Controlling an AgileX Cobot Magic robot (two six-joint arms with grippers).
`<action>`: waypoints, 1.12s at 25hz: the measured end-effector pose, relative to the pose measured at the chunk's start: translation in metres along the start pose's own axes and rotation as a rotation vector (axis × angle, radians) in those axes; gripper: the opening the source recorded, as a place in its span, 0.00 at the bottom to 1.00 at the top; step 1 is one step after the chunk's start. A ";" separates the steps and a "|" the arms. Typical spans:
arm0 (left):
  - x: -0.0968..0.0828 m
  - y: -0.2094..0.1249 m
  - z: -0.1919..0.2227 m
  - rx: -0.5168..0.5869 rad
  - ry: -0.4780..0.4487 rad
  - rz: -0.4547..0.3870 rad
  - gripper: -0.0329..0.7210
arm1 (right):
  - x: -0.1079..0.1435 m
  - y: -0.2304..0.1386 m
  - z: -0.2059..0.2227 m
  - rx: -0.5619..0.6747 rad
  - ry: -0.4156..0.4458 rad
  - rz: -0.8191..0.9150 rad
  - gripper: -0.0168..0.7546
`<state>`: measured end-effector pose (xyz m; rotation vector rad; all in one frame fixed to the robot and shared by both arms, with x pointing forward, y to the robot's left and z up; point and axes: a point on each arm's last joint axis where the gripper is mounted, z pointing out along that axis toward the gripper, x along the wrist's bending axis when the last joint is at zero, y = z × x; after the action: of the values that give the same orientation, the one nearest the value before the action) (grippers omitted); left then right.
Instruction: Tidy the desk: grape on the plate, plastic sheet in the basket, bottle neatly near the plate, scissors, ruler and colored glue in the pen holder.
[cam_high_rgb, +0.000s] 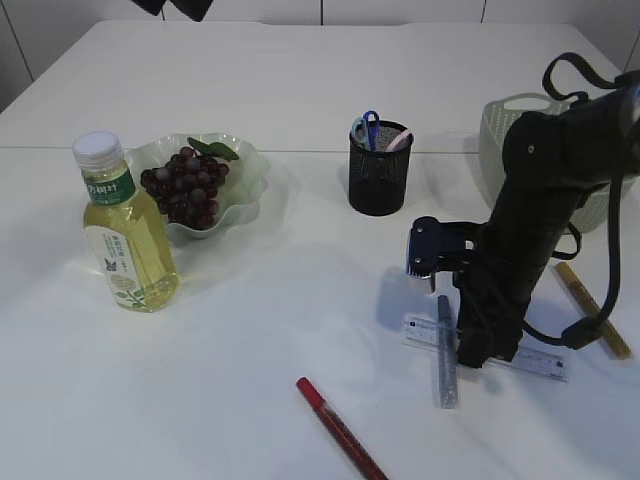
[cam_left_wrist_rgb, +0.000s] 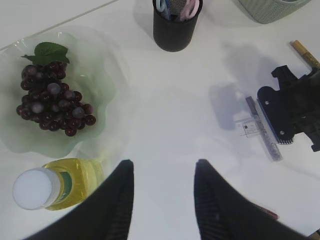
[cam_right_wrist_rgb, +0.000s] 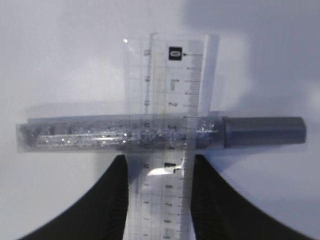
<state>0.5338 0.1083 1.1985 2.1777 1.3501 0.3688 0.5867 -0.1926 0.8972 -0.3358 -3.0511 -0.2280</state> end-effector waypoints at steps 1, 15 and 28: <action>0.000 0.000 0.000 0.000 0.000 0.000 0.44 | 0.000 0.000 0.000 0.001 0.003 0.002 0.40; 0.000 0.000 0.000 0.000 0.000 0.000 0.44 | -0.007 0.015 -0.035 0.012 0.119 0.199 0.40; 0.000 0.000 0.000 0.000 0.000 0.000 0.44 | -0.034 0.043 -0.093 -0.124 0.011 0.743 0.40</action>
<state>0.5338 0.1083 1.1985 2.1777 1.3501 0.3688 0.6341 -0.1722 0.9924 -1.4036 -2.6626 -0.3572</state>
